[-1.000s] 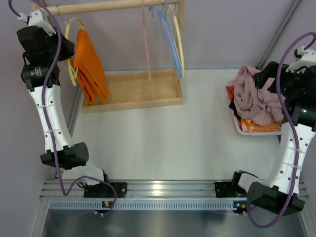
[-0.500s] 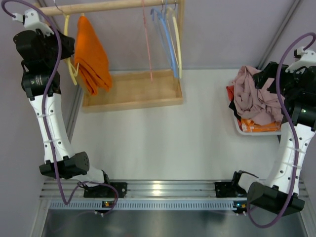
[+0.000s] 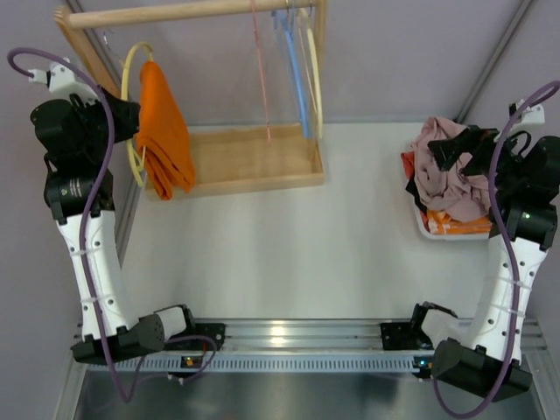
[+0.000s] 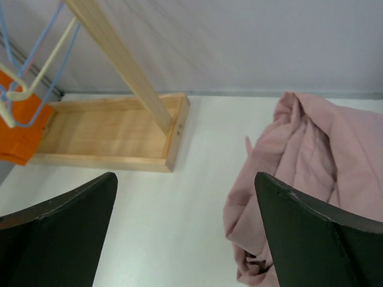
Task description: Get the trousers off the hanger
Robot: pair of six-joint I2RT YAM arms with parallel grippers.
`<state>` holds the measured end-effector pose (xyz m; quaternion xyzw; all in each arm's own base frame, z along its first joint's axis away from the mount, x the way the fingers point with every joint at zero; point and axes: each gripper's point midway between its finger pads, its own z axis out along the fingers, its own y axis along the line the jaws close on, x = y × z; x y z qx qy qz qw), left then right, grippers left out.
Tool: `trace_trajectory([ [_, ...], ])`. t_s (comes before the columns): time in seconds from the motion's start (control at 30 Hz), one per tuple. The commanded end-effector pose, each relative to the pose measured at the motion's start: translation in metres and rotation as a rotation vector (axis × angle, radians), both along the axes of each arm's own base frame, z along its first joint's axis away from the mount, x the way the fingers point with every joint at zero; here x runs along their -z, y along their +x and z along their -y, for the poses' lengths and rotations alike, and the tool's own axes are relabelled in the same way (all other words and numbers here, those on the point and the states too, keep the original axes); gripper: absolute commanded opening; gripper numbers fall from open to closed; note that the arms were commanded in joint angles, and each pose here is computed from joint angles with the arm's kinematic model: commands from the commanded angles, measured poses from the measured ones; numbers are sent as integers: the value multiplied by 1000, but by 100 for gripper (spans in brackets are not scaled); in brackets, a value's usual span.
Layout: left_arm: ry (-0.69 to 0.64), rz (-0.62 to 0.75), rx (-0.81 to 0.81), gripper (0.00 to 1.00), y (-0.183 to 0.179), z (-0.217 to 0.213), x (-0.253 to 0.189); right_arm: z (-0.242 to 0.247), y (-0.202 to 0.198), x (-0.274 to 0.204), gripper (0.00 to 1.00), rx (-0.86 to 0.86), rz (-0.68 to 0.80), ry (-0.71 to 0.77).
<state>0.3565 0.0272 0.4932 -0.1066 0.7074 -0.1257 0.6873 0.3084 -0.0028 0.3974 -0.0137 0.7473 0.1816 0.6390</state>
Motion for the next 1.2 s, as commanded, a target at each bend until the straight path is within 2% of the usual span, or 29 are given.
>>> trace_trajectory([
  [0.0, 50, 400, 40, 0, -65, 24, -107, -31, -15, -39, 99, -151, 151, 36],
  [0.13, -37, 343, 84, 0, -81, 36, -88, -46, -15, -37, 99, -173, 176, 33],
  [0.23, -99, 295, 111, 0, -91, 44, -73, -77, -12, -36, 99, -224, 190, 18],
  [0.27, -120, 285, 120, 0, -95, 48, -69, -105, -18, -36, 99, -303, 200, 20],
  [0.33, -144, 262, 129, 0, -98, 50, -62, -126, -11, -38, 99, -311, 231, 17],
  [0.37, -155, 257, 135, 0, -101, 52, -62, -152, -17, -39, 100, -370, 241, 21],
  [0.43, -162, 252, 138, 0, -106, 54, -61, -169, -5, -42, 99, -340, 270, 7],
  [0.47, -175, 237, 134, 0, -107, 54, -60, -197, -14, -44, 99, -398, 281, 11],
  [0.5, -184, 224, 128, 0, -107, 54, -58, -200, -6, -46, 99, -335, 291, 9],
  [0.53, -196, 217, 124, 0, -108, 54, -57, -216, 0, -44, 99, -352, 298, -10],
  [0.57, -206, 211, 128, 0, -109, 55, -56, -245, -11, -47, 99, -418, 317, -7],
  [0.6, -209, 210, 130, 0, -111, 55, -56, -252, -6, -53, 99, -386, 348, -29],
  [0.63, -210, 214, 131, 0, -113, 56, -57, -287, -15, -49, 99, -462, 346, -41],
  [0.7, -207, 201, 116, 0, -113, 54, -56, -312, -16, -53, 100, -462, 399, -90],
  [0.73, -193, 203, 101, 0, -113, 51, -58, -343, -28, -48, 99, -520, 408, -98],
  [0.8, -188, 190, 74, 0, -113, 46, -55, -371, -40, -55, 99, -561, 486, -112],
  [0.93, -201, 156, 28, 0, -112, 38, -50, -441, -74, -50, 99, -679, 529, -99],
  [1.03, -226, 95, -37, 0, -104, 26, -35, -471, -88, -46, 99, -723, 536, -79],
  [1.17, -265, 76, -11, 0, -103, 31, -31, -492, -100, -39, 99, -753, 537, -47],
])
